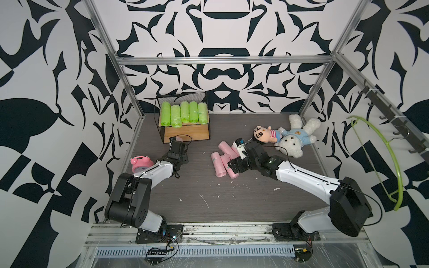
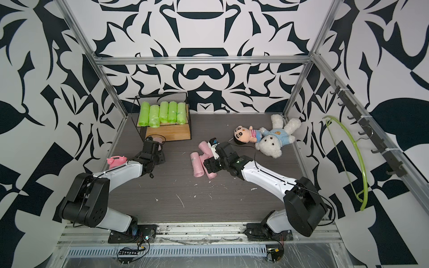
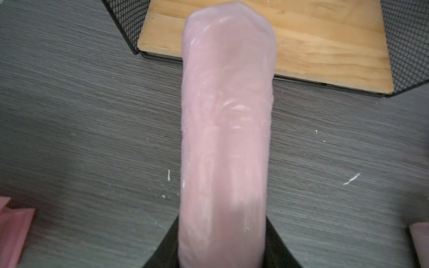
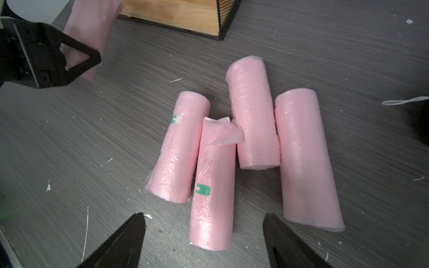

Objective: Sort the rolls of trash bags by color and place them on the shelf
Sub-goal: Pick up the roll of trash bags from the center of the board, then place the roll of trash bags on the shelf.

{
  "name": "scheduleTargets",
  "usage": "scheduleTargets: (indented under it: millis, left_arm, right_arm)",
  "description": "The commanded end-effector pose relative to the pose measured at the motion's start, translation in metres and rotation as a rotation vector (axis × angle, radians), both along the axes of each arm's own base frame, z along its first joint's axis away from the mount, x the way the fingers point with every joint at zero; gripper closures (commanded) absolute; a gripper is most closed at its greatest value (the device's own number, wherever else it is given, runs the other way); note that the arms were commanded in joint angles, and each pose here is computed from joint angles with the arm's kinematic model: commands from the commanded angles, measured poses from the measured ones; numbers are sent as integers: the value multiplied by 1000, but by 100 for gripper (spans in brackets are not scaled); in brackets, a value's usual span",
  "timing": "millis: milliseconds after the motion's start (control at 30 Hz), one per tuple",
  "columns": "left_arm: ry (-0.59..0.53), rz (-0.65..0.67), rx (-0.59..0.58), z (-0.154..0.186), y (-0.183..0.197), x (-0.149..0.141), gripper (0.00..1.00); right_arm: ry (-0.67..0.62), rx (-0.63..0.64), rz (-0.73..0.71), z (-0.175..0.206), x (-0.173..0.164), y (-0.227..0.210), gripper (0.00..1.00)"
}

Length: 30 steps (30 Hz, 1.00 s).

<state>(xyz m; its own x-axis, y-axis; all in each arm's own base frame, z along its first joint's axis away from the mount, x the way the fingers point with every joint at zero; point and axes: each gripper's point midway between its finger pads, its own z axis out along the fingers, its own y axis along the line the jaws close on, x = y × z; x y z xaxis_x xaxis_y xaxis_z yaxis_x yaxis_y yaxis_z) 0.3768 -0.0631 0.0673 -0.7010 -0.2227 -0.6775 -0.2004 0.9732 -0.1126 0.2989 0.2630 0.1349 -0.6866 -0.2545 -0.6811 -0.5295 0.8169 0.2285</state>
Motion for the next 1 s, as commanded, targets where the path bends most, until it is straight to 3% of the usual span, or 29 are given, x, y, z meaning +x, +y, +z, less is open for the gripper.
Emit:
scheduleTargets:
  millis: [0, 267, 500, 967]
  left_arm:
    - [-84, 14, -100, 17, -2, 28, 75]
    - [-86, 74, -111, 8, 16, 52, 74]
    - [-82, 110, -192, -3, 28, 70, 70]
    - [-83, 173, -173, -8, 38, 102, 64]
  right_arm:
    - [-61, 54, 22, 24, 8, 12, 15]
    - [-63, 63, 29, 25, 11, 17, 15]
    - [-73, 78, 35, 31, 14, 21, 15]
    - [3, 120, 41, 17, 10, 31, 16]
